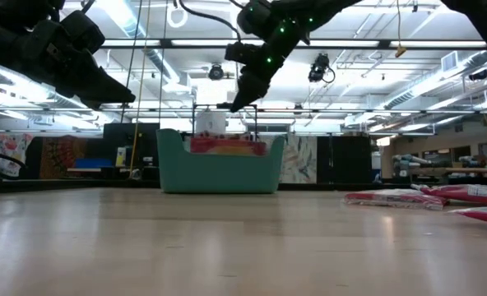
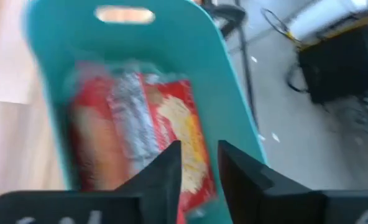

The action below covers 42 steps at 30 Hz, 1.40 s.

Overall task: Sort popcorn bags into baskets
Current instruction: Put the red popcorn bag into the green bin

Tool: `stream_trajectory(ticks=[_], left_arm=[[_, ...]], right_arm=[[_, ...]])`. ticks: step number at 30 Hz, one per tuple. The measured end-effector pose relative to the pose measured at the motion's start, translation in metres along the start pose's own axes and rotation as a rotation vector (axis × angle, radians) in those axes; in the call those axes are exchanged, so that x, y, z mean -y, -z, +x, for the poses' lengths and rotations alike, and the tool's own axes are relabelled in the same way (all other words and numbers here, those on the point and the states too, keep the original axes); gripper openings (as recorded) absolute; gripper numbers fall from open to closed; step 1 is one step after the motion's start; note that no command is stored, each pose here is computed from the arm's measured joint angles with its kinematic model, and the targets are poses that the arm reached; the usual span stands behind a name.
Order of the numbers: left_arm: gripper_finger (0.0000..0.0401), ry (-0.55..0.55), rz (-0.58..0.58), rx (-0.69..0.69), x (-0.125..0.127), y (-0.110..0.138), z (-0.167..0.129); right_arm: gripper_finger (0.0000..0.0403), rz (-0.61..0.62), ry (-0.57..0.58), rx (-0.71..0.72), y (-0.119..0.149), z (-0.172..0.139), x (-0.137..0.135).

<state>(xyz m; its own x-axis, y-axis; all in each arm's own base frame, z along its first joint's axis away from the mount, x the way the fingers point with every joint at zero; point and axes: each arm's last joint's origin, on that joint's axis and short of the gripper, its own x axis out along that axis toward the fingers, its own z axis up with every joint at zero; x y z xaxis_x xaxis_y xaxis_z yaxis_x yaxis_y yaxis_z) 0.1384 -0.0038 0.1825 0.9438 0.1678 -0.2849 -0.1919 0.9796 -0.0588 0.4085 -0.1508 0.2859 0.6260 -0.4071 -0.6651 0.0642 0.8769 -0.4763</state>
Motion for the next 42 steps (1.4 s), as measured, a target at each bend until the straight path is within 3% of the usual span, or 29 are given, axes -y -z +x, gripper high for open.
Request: stream_trajectory(ticks=[4,13,19,27,33,42], left_arm=[[0.0075,0.000,0.000,0.000,0.000,0.000,0.000],[0.0075,0.000,0.000,0.000,0.000,0.000,0.000],[0.0075,0.000,-0.004,0.000,0.000,0.000,0.000],[0.0075,-0.001,-0.009,-0.009,0.000,0.001,0.000],[0.0075,-0.005,-0.008,-0.032,0.000,0.003,0.000],[0.0075,-0.005,-0.002,-0.034,0.000,0.003,0.000]], right_arm=[[0.0140,-0.035,0.074,-0.060,-0.012,-0.009,-0.013],[0.0152,-0.046,-0.092,-0.221,-0.015,-0.028,-0.065],[0.0151,0.104,-0.302,-0.395,-0.001,-0.039,-0.087],[0.0151,0.295,-0.392,-0.738,0.035,-0.044,-0.121],[0.0154,0.370,-0.312,-0.981,0.064,-0.051,-0.160],[0.0199,0.375,-0.166,-1.109,0.090,-0.065,-0.211]])
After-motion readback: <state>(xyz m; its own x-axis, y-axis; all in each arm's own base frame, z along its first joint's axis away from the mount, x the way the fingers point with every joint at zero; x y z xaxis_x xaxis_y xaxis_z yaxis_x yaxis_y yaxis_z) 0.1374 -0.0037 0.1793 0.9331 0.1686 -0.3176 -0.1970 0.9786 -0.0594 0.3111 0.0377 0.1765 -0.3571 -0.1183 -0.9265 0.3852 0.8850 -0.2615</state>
